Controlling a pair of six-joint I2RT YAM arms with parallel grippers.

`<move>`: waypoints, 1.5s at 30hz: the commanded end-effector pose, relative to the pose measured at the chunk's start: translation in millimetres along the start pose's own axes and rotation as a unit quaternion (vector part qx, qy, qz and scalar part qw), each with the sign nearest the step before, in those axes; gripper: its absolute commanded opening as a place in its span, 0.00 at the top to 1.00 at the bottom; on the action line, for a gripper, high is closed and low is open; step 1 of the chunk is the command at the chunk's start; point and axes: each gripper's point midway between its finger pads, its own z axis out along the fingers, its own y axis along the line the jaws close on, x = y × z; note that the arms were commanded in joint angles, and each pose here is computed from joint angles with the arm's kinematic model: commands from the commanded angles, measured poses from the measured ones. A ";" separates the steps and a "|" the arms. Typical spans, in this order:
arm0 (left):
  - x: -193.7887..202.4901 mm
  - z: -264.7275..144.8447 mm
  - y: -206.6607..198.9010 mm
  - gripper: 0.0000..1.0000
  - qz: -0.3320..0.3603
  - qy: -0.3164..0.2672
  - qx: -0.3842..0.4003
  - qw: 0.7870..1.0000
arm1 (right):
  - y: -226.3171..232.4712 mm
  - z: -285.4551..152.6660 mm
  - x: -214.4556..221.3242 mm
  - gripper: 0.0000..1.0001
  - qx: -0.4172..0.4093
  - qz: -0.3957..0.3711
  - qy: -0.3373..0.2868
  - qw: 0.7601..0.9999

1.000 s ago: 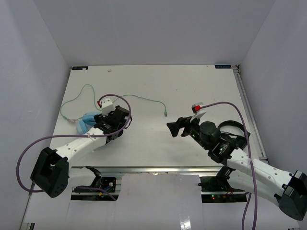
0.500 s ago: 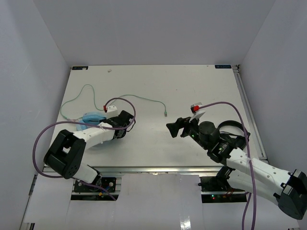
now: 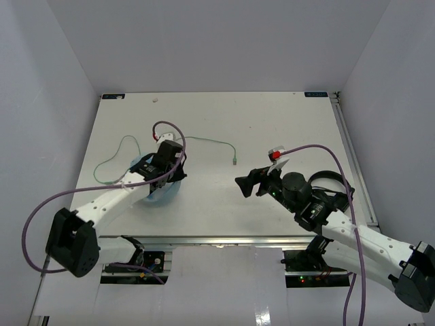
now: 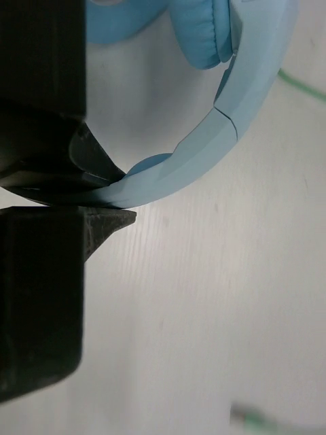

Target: Wrap the headphones

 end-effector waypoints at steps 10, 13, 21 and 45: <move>-58.5 -271.5 -142.4 1.00 0.014 -0.017 0.588 0.809 | 43.8 -52.3 -94.6 0.00 -0.113 -0.061 -0.183 0.975; -53.4 -293.5 -145.0 1.00 0.023 -0.008 0.633 0.774 | 48.0 -55.7 -95.7 0.00 -0.126 -0.069 -0.184 0.972; -36.5 -353.2 -139.9 1.00 0.082 0.015 0.739 0.668 | 55.5 -50.5 -91.7 0.04 -0.147 -0.086 -0.179 0.969; -28.1 -351.1 -133.6 1.00 0.032 0.041 0.738 0.673 | 91.9 -53.3 -121.8 0.05 -0.225 -0.215 -0.267 0.912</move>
